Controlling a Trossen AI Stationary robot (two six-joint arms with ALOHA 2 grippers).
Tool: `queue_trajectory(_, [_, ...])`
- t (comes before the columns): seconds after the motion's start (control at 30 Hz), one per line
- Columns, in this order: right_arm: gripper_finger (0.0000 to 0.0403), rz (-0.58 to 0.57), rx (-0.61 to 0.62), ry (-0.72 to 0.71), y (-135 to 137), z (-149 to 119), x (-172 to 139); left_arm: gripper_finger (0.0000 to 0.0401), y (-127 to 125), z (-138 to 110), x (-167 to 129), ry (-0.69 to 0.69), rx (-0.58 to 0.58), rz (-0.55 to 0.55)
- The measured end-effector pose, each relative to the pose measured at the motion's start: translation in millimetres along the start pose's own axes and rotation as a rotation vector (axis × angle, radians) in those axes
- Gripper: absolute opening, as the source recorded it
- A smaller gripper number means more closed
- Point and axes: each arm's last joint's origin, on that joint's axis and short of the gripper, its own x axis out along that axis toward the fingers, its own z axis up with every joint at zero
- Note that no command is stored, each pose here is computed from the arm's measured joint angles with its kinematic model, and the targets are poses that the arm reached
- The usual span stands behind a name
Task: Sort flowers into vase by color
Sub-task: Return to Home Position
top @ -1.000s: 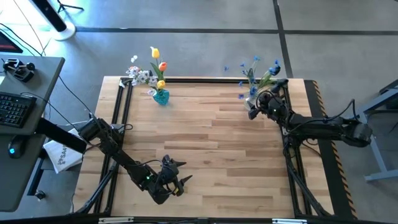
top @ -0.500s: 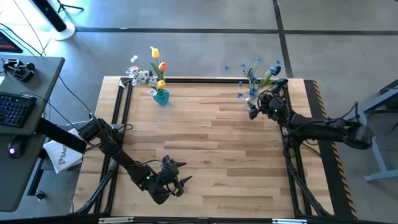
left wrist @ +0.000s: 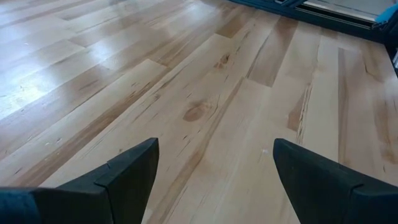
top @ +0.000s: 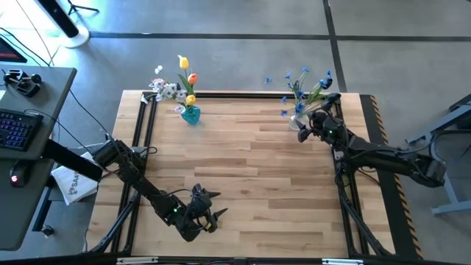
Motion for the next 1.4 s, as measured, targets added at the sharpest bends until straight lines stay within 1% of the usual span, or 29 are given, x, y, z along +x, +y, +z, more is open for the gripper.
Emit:
queue_trajectory(0.1, [0.0297, 0.000, 0.045, 0.002, -1, 0, -3, 0.0305, 0, 0, 0, 0.000, 0.000, 0.000])
queue_trajectory(0.23, [0.0297, -0.020, 0.109, 0.067, -3, -7, -7, 0.0305, 0, 0, 0, 0.000, -0.001, 0.000])
queue_trajectory(0.37, [0.0291, -0.034, 0.129, 0.137, -5, -14, -11, 0.0305, 0, 0, 0, 0.000, 0.000, 0.000])
queue_trajectory(0.5, [0.0271, -0.038, 0.135, 0.152, -6, -15, -15, 0.0305, 0, 0, 0, 0.000, 0.000, 0.000])
queue_trajectory(0.6, [0.0251, -0.037, 0.156, 0.198, -7, -11, -20, 0.0305, 0, 0, 0, -0.001, -0.001, 0.001])
queue_trajectory(0.67, [0.0235, 0.006, 0.150, 0.235, -4, -6, -24, 0.0305, 0, 0, 0, -0.001, -0.001, 0.001])
queue_trajectory(0.73, [0.0214, 0.103, 0.145, 0.251, 1, -1, -27, 0.0305, 0, 0, 0, -0.004, -0.001, 0.004])
queue_trajectory(0.83, [0.0169, 0.294, 0.153, 0.242, 14, 3, -34, 0.0305, 1, 1, 0, -0.020, -0.001, 0.017])
queue_trajectory(0.9, [0.0131, 0.424, 0.160, 0.249, 24, 3, -40, 0.0305, 1, 1, 0, -0.023, -0.002, 0.020])
queue_trajectory(1.0, [0.0071, 0.585, 0.159, 0.250, 37, 3, -53, 0.0305, 1, 1, 0, -0.023, -0.019, 0.021])
queue_trajectory(1.1, [0.0016, 0.749, 0.162, 0.205, 50, 6, -70, 0.0305, 1, 0, 0, -0.016, -0.024, 0.018])
queue_trajectory(1.17, [0.0008, 0.867, 0.127, 0.137, 58, 9, -84, 0.0305, 1, 0, 0, -0.013, -0.028, 0.013])
queue_trajectory(1.3, [0.0019, 1.132, -0.035, -0.028, 66, 13, -111, 0.0305, 0, 0, -1, -0.012, -0.042, 0.011])
queue_trajectory(1.37, [0.0015, 1.214, -0.095, -0.105, 66, 15, -120, 0.0305, 0, 0, 0, -0.012, -0.043, 0.011])
queue_trajectory(1.4, [0.0010, 1.233, -0.112, -0.136, 65, 16, -123, 0.0305, 0, 0, 0, -0.012, -0.041, 0.011])
